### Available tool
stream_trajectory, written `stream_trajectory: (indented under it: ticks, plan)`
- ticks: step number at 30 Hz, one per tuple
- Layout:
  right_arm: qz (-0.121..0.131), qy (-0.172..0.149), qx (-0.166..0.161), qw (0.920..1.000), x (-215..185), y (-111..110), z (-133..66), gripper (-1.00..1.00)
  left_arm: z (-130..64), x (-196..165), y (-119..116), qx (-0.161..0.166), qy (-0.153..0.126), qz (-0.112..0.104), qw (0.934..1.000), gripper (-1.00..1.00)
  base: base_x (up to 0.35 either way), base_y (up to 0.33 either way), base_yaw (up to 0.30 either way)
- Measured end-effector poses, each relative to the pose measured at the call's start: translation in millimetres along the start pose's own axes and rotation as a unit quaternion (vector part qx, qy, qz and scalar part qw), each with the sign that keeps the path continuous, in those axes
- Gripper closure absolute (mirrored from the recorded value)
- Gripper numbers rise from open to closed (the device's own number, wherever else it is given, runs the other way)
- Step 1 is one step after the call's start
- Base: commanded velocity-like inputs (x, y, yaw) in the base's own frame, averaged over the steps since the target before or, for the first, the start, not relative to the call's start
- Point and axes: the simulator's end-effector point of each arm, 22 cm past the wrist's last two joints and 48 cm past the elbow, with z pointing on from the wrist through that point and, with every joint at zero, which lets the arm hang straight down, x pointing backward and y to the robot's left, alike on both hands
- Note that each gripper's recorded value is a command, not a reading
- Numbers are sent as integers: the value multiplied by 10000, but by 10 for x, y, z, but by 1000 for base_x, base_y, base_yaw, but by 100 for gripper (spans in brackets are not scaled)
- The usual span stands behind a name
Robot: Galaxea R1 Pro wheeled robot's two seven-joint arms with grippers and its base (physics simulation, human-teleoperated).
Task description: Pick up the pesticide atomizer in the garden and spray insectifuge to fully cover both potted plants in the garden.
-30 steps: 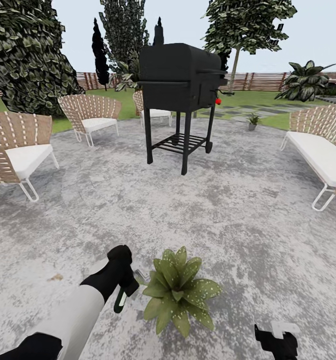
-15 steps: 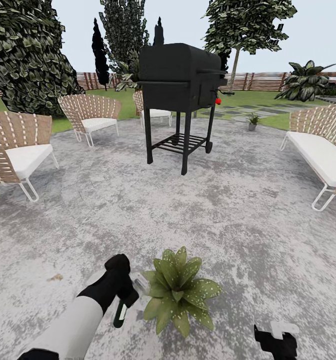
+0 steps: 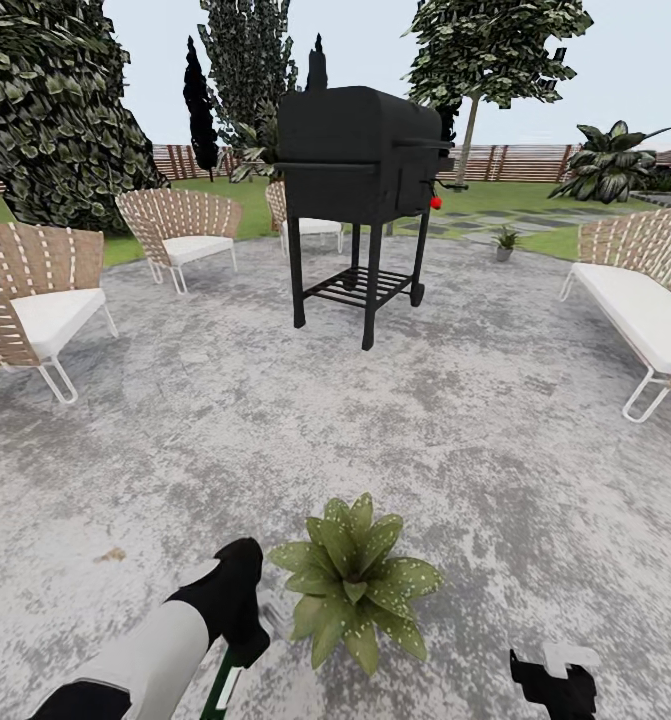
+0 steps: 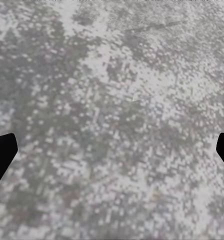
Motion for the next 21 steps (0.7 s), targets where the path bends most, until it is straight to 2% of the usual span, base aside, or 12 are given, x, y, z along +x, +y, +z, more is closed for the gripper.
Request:
stream_trajectory:
  ticks: [6, 21]
  plan:
    - [2, 8, -12, 10000, 6, 8, -3, -100, -29, -20, 25, -37, -38, -16, 10000, 100, 168, 0, 0]
    - [2, 20, -15, 10000, 18, 12, -5, -100, -113, -132, 32, -69, -170, 9, 9998, 100, 61, 0, 0]
